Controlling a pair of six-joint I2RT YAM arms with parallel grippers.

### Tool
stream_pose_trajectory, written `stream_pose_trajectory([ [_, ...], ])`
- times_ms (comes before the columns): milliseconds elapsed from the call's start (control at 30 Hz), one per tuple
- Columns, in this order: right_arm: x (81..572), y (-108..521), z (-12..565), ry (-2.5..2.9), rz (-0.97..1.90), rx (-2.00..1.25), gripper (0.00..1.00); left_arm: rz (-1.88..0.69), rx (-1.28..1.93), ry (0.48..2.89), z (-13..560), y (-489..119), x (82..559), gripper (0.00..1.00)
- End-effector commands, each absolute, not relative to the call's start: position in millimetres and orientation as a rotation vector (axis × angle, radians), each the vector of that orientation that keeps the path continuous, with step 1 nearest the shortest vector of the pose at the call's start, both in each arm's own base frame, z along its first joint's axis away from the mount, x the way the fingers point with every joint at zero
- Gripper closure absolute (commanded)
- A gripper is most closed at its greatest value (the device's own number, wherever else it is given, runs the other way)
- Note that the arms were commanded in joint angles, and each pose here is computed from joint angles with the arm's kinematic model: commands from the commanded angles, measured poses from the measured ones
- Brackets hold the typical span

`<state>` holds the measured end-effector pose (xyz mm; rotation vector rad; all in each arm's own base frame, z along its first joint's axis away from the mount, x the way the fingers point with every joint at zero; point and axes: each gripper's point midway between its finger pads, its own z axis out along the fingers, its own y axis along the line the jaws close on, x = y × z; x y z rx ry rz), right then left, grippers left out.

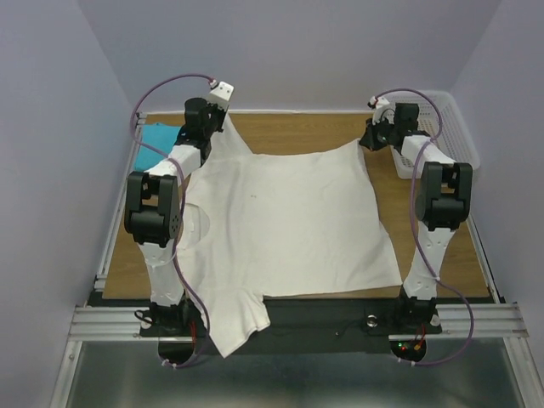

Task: Fold and stack the t-shirts
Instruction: Flatten the tshirt out

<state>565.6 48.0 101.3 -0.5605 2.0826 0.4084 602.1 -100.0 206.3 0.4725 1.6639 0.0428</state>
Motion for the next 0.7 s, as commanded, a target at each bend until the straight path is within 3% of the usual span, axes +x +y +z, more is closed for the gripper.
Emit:
stream_pose_trajectory([
  [0, 611, 42, 144, 1.936, 0.308, -0.535, 0.99, 0.136, 0.451, 1.607, 241, -86, 611, 1.00],
  [167, 641, 39, 153, 1.862, 0.253, -0.585, 0.99, 0.150, 0.462, 1.615, 236, -81, 610, 1.00],
  [667, 641, 39, 133, 1.868, 0.183, -0.688, 0.99, 0.158, 0.454, 1.650, 222, -80, 621, 1.00],
])
